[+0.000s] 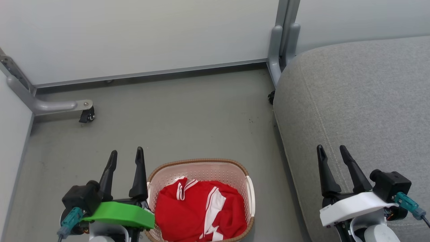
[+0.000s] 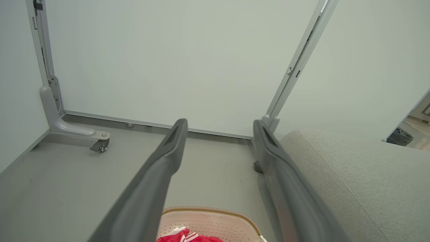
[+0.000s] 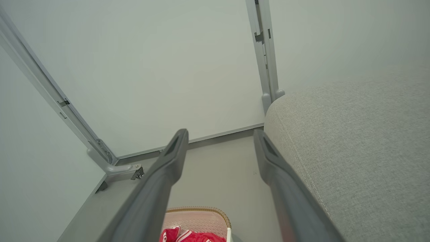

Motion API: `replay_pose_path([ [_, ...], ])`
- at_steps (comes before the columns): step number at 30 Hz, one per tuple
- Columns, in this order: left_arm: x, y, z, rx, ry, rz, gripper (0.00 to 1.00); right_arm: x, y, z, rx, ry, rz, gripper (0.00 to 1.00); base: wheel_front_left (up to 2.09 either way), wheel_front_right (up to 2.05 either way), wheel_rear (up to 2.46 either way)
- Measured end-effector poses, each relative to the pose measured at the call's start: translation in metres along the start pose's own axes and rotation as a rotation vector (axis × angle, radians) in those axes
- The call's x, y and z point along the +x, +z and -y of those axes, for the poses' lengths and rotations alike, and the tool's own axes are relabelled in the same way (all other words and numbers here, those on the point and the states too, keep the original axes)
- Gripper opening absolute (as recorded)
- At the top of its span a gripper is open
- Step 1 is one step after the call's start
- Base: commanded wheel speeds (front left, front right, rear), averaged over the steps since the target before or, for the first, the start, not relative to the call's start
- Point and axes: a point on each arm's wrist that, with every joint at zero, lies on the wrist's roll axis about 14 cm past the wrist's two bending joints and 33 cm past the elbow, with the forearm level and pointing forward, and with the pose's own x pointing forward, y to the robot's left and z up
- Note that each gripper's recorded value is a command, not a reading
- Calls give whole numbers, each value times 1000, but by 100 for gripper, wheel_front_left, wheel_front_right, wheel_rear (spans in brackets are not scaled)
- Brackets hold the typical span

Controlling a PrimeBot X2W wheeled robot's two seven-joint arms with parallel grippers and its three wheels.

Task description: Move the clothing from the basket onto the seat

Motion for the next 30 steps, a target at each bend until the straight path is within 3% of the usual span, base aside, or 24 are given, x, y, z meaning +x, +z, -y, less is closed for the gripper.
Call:
replay_pose_path([
  [30,-2,1,14,258,-62,41,100,2,7,-21,-231,89,50,100,0,0,0],
])
